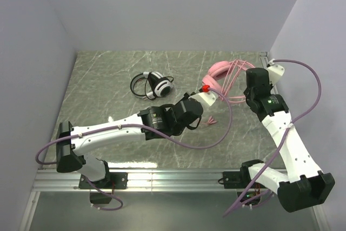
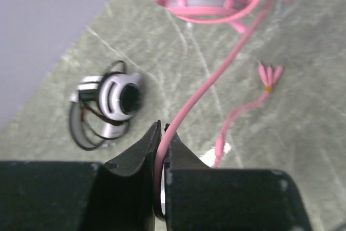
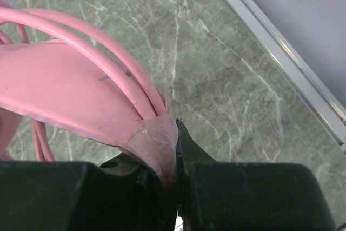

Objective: Wrap the headphones

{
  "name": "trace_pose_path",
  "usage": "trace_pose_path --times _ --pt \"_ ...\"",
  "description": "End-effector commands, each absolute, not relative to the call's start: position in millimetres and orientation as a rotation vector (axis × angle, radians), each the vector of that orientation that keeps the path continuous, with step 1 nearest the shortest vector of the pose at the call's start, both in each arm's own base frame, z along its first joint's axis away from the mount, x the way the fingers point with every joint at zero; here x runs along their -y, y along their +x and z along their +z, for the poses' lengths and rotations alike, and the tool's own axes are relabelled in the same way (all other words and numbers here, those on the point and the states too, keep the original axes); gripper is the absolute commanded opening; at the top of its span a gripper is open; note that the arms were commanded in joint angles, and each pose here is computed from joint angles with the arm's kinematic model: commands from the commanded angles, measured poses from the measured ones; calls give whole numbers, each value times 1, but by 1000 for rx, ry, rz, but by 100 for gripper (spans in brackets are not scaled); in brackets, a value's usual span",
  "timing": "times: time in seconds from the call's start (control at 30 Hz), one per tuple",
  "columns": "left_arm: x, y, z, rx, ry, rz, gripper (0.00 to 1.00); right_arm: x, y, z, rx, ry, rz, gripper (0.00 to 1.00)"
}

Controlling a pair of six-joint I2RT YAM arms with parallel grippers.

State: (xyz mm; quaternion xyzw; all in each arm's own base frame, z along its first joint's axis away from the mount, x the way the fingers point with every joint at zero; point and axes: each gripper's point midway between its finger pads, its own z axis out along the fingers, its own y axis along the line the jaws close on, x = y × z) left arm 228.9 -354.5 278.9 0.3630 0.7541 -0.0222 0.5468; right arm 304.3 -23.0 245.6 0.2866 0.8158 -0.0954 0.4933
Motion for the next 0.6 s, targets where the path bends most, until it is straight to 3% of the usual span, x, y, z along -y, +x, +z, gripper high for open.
trace_pose_path --times 0.0,0.13,0.43,0.57 --pt "339 242 320 -1666 811 91 12 34 311 272 -1827 754 -267 0" --pt "345 238 338 -1572 850 57 24 29 308 269 -1848 720 -299 0" --pt "363 229 366 -1378 906 -40 27 -2 308 254 -1928 622 -141 0" --pt "369 220 352 -1417 930 -133 39 0 307 266 -1917 626 -146 0"
